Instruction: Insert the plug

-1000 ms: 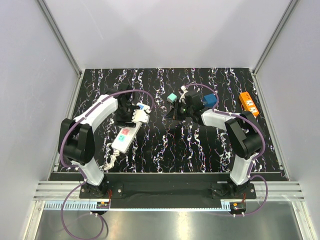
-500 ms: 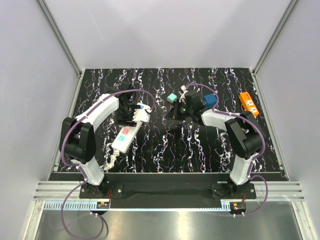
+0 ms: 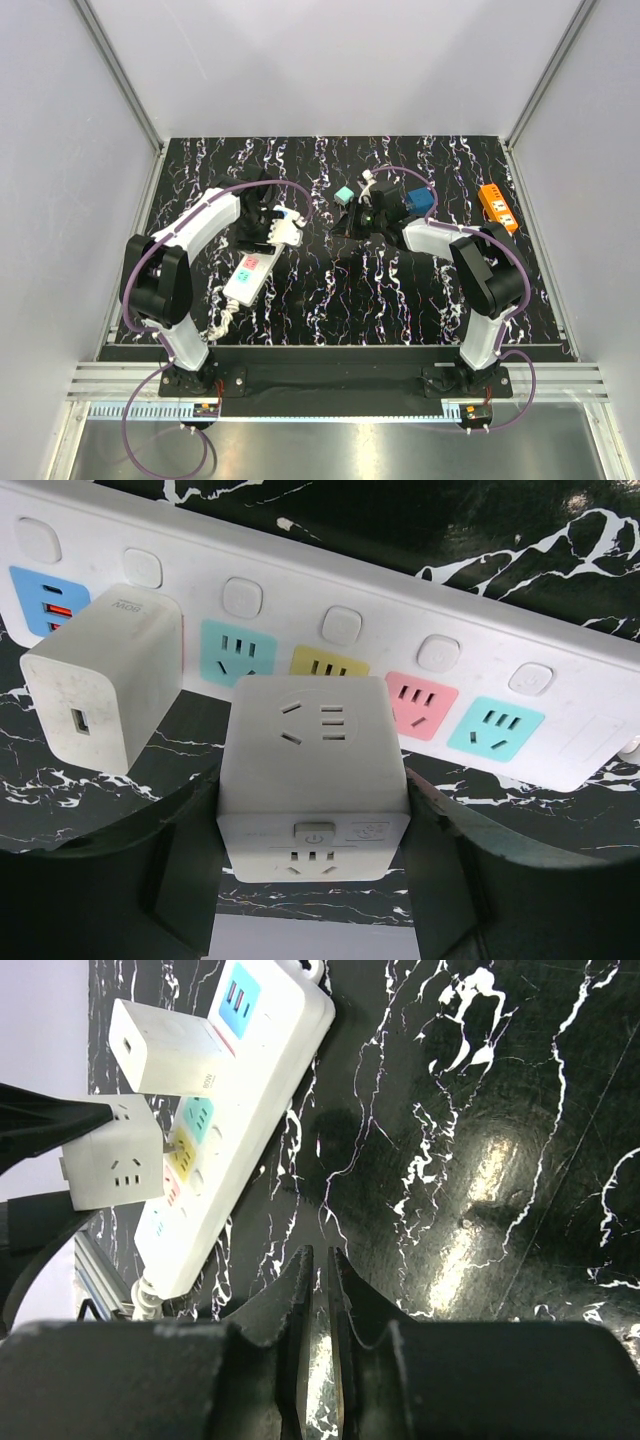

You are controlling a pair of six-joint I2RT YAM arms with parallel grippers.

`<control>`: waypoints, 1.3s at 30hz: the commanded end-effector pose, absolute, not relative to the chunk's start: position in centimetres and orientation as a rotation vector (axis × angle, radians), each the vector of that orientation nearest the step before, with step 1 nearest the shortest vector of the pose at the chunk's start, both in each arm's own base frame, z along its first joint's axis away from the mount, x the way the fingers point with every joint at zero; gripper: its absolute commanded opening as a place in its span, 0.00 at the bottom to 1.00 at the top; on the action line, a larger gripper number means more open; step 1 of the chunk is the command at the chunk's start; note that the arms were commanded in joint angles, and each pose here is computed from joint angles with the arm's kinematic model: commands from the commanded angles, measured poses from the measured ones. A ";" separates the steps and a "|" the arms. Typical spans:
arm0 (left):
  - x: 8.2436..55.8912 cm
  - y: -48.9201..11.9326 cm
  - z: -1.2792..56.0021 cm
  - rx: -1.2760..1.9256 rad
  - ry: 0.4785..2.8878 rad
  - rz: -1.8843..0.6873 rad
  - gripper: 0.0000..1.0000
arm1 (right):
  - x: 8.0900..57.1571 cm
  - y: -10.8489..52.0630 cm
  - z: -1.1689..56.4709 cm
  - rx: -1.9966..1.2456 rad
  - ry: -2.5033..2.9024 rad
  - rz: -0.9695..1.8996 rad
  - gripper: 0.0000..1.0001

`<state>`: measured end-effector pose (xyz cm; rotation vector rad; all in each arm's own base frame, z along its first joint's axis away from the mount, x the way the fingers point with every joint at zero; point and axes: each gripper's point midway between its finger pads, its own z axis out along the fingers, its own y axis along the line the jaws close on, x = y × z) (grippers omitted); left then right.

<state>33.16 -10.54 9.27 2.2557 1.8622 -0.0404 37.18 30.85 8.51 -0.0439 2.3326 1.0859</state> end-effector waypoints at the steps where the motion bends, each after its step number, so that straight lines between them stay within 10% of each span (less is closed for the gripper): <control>1: 32.4 -11.1 10.5 2.250 1.842 -0.076 0.00 | 37.3 31.5 10.4 -0.069 2.271 1.144 0.17; 39: 31.5 -10.9 6.8 2.331 2.005 -0.077 0.00 | 37.2 31.4 10.4 -0.071 2.276 1.141 0.18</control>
